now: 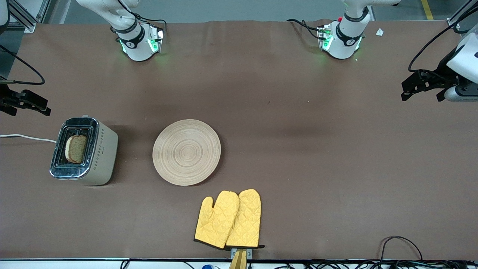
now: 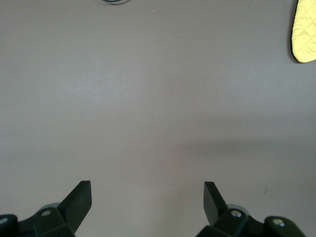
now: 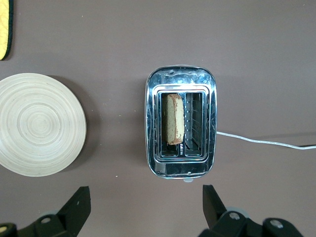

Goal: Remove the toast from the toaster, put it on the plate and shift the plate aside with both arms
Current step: 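Reach the right gripper down and grasp the bread slice in the toaster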

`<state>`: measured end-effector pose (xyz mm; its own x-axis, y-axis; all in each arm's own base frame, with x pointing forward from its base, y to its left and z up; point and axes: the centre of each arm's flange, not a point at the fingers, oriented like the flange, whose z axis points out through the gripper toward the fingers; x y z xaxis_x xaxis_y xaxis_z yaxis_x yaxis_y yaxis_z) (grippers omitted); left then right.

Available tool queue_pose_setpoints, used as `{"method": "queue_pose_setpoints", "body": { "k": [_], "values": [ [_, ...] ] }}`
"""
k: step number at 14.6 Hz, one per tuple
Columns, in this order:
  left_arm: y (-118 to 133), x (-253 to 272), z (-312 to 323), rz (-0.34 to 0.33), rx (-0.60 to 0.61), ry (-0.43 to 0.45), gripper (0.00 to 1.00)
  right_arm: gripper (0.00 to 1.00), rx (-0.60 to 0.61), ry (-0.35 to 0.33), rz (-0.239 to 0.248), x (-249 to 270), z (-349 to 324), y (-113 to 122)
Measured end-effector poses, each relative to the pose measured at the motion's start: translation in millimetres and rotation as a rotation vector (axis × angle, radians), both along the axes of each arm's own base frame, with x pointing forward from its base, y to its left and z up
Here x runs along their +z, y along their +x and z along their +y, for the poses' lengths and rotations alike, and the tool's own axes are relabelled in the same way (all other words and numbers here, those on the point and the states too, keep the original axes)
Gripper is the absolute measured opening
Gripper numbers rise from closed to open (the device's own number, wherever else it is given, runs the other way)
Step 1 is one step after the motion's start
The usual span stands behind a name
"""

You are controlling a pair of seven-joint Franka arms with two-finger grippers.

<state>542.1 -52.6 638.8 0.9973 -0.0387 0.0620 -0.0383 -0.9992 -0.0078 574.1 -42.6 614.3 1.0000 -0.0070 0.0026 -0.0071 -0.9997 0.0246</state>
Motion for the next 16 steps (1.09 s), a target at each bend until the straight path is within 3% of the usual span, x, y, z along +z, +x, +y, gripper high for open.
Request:
{"method": "queue_pose_setpoints", "body": {
  "k": [6, 8, 11, 16],
  "values": [
    [1, 3, 10, -0.006, 0.019, 0.0, 1.0, 1.0, -0.003, 0.0, 0.004, -2, -3, 0],
    [1, 3, 10, -0.006, 0.019, 0.0, 1.0, 1.0, -0.02, 0.001, 0.032, -20, -13, 4],
    [1, 3, 10, -0.005, 0.02, 0.0, 1.0, 1.0, -0.046, 0.002, 0.081, -92, -32, 27],
    [2, 1, 11, -0.002, 0.02, 0.0, 1.0, 1.0, -0.065, -0.001, 0.079, -199, -52, 44]
  ]
}}
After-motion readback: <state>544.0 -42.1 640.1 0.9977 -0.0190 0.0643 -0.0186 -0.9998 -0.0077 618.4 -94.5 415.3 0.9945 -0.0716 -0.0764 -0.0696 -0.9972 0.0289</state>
